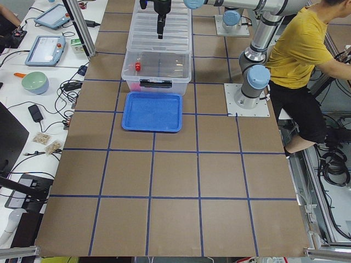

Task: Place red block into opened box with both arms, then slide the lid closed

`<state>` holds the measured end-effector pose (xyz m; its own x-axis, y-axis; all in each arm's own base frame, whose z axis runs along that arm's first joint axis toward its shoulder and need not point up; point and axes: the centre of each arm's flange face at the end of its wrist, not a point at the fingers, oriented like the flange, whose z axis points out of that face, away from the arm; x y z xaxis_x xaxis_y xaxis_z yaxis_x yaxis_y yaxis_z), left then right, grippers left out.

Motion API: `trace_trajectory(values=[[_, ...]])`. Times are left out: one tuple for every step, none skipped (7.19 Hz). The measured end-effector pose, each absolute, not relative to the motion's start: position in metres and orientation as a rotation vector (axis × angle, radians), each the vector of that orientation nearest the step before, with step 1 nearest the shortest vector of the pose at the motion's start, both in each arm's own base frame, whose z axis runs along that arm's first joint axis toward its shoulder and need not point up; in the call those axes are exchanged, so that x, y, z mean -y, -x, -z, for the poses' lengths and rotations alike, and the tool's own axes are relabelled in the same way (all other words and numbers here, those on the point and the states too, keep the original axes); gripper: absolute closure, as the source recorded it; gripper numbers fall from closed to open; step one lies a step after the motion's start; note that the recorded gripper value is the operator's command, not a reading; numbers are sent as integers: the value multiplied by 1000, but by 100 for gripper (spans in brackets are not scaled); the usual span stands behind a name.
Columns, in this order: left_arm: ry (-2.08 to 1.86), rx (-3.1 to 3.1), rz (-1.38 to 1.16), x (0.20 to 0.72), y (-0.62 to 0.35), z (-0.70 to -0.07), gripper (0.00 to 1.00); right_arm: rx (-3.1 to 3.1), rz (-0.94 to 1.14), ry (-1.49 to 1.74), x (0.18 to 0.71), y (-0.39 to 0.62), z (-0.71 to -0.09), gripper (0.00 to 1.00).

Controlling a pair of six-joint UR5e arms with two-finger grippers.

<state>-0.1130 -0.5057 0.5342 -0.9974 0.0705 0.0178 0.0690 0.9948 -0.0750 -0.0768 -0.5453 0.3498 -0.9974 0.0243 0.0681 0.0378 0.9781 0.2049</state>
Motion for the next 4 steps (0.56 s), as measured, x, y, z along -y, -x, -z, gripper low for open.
trace_trajectory(values=[[104,3117,-122,506,112,-536,0,3061,318,57,546,76,-349,0],[99,3119,-125,506,111,-537,0,3065,317,76,546,73,-349,0],[95,3122,-129,506,110,-538,0,3066,318,109,546,70,-349,0],[92,3122,-133,506,110,-540,0,3072,317,133,546,67,-349,0]])
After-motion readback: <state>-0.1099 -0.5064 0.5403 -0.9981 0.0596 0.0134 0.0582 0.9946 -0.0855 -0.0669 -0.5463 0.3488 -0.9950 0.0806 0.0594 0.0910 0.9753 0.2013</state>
